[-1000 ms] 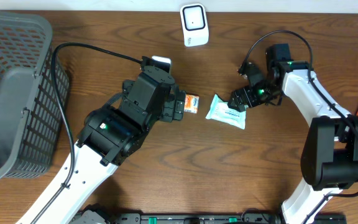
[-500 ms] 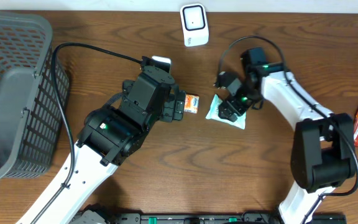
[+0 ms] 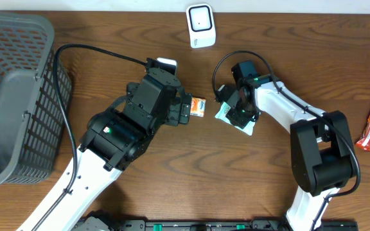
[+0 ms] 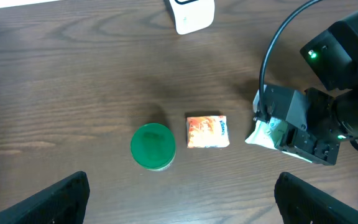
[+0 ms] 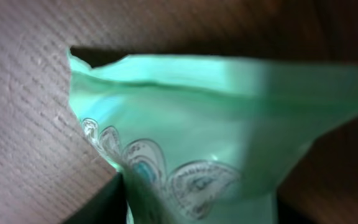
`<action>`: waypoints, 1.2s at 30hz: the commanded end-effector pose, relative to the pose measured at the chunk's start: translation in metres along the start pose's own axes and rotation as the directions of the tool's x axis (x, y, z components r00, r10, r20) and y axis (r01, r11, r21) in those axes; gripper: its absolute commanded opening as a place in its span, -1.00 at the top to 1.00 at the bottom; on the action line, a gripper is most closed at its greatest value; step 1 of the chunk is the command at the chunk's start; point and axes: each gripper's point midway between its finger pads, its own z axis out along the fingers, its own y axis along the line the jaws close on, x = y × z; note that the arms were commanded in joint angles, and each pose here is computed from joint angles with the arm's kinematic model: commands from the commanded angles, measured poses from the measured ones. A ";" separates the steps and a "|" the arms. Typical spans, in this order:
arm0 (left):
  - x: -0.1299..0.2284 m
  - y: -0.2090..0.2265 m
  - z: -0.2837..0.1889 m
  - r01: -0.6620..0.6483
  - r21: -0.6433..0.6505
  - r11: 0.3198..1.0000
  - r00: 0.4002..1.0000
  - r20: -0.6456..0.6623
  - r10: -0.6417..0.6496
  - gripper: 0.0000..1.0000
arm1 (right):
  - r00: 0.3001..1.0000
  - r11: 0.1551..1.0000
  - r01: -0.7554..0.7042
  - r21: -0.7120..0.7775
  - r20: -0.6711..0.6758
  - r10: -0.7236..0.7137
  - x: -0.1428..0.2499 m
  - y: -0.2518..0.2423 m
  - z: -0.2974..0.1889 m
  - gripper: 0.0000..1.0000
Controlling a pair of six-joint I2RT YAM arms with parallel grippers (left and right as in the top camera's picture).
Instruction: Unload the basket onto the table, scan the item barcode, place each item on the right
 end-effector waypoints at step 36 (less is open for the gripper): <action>-0.002 0.003 0.000 0.000 -0.017 1.000 1.000 0.006 0.000 -0.91 | 0.996 0.941 -0.076 0.331 -0.013 0.085 -0.022 -0.024 -0.041 -0.64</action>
